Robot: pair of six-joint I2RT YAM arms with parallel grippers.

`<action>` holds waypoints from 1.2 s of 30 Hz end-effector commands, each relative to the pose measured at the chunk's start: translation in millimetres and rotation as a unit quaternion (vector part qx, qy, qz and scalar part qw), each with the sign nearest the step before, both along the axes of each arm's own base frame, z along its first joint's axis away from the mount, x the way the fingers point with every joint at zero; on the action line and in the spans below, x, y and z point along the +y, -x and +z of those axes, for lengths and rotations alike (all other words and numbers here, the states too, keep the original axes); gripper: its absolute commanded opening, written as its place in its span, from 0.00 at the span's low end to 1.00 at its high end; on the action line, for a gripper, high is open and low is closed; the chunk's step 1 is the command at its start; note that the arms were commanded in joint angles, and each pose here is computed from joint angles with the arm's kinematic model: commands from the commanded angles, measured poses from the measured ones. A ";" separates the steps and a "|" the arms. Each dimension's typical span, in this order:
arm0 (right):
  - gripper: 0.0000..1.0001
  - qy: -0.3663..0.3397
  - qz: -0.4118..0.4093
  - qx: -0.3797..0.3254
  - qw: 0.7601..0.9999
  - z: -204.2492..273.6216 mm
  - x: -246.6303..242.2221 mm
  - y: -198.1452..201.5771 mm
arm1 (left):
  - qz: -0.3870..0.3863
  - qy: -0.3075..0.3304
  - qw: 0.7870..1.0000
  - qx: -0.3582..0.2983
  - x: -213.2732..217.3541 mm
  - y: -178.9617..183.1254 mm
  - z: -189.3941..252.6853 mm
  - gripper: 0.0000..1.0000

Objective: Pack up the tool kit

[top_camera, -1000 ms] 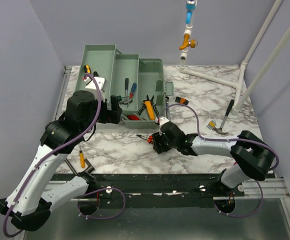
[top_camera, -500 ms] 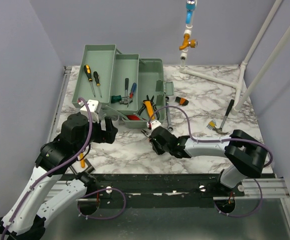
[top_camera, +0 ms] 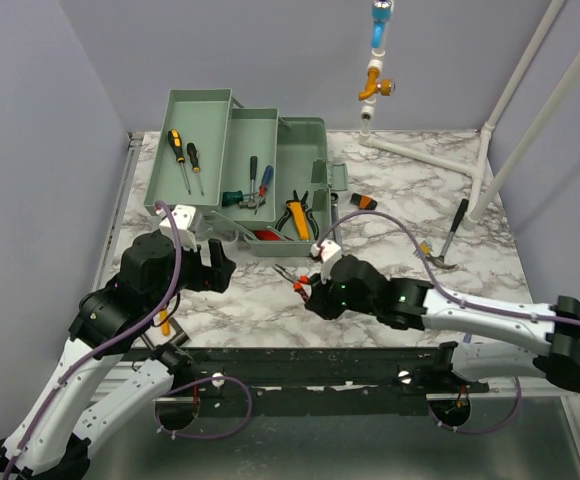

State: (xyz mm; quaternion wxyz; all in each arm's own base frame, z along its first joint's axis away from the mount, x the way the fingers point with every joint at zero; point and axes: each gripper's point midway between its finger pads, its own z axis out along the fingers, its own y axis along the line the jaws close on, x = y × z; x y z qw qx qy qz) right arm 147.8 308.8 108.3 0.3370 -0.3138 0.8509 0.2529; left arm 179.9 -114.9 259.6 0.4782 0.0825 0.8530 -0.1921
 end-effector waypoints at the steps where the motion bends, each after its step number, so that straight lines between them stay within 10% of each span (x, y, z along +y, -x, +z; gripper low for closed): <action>1: 0.01 -0.086 -0.041 -0.029 0.995 74.2 -2.1 -6.4 | 0.011 0.018 1.000 -0.015 4.8 3.6 8.6 0.85; 12: 0.01 -0.097 -0.251 -0.109 0.957 133.5 -5.9 -94.5 | 0.037 0.035 0.999 -0.017 12.6 7.8 11.3 0.85; 36: 0.01 -0.285 -0.301 0.051 0.909 97.4 45.4 -221.4 | 0.106 0.008 0.994 -0.011 42.0 10.5 -0.6 0.88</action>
